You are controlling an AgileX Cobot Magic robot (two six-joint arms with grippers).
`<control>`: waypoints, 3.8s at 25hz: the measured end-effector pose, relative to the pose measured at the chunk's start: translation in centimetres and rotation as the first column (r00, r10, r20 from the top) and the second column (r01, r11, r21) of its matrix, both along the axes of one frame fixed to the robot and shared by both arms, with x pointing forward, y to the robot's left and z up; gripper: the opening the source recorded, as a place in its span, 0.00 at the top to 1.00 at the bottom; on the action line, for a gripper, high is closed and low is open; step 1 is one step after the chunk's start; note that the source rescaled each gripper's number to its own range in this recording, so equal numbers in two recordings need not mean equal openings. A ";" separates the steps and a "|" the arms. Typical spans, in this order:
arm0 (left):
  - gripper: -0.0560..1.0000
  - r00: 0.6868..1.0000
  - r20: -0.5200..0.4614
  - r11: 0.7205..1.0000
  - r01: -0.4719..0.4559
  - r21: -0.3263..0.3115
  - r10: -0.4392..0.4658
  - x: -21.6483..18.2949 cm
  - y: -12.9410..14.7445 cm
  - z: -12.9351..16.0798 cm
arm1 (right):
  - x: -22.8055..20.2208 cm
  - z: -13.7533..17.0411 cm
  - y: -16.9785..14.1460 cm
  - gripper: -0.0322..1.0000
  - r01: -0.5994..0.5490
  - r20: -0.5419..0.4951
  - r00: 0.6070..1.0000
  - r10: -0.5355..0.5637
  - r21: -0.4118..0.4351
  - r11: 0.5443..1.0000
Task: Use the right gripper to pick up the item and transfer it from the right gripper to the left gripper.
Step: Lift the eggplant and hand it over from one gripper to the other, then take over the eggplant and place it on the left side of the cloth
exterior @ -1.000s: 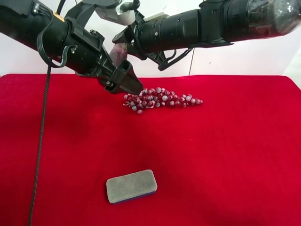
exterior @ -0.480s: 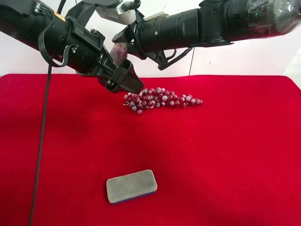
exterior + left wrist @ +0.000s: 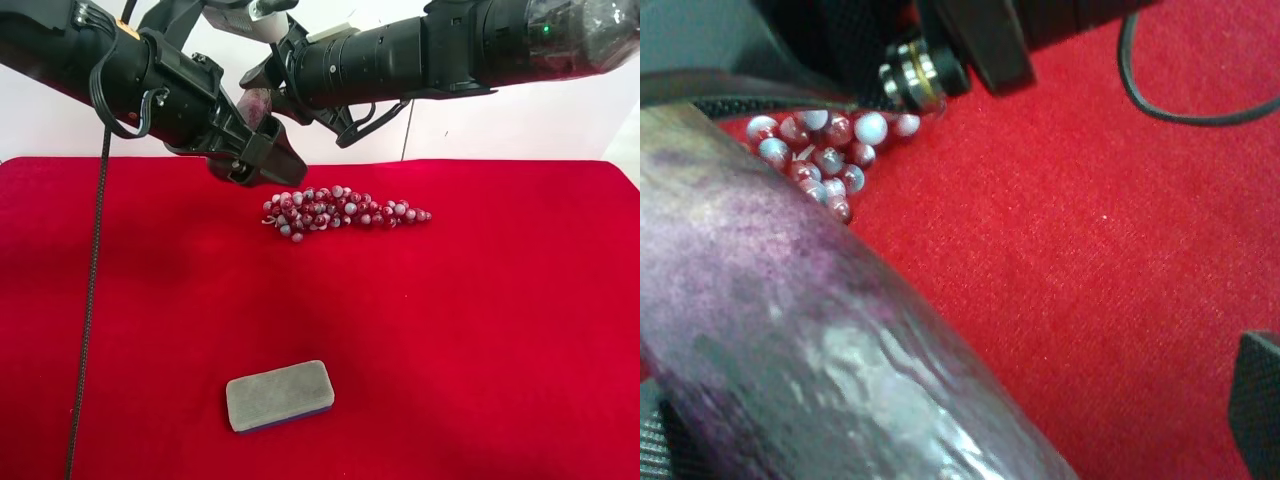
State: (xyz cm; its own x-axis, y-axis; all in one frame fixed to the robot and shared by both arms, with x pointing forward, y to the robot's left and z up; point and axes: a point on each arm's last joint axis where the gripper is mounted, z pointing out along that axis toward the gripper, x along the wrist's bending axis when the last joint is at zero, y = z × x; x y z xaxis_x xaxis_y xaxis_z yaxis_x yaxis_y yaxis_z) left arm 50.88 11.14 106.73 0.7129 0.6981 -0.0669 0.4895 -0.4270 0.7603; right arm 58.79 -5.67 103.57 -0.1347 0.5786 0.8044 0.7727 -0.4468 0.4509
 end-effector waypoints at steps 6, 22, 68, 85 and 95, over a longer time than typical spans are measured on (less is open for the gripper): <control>0.58 1.000 0.017 1.000 -0.012 -0.003 0.012 0.2 0.0 0.1 | 0.0 0.3 -0.2 0.97 0.013 0.007 1.000 -0.013 -0.003 1.000; 0.58 1.000 0.016 1.000 -0.012 -0.004 0.012 0.2 0.0 0.1 | 0.0 0.3 -0.2 0.97 0.014 0.007 1.000 -0.014 -0.003 1.000; 0.86 0.999 0.045 1.000 -0.015 -0.011 0.015 0.3 -0.1 0.3 | -1.0 1.1 0.4 0.00 -0.112 0.044 0.993 0.112 0.000 0.994; 0.93 0.995 0.098 1.000 -0.003 -0.005 0.004 0.2 0.0 1.3 | -3.1 6.3 -1.5 0.00 -0.135 0.296 0.935 0.197 -0.217 0.967; 0.94 0.997 0.077 0.999 0.018 0.029 -0.020 0.1 0.0 0.8 | -3.7 6.5 -2.5 0.00 -0.140 0.337 0.891 0.304 -0.434 0.890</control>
State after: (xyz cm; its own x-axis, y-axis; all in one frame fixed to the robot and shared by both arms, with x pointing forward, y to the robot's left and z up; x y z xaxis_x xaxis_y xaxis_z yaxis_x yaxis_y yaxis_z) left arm 50.94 11.17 107.57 0.7283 0.6852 0.0081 0.4218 -0.4575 0.7828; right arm 55.12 -8.12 110.12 -0.5485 0.7468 0.3761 0.5565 -0.0097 0.8308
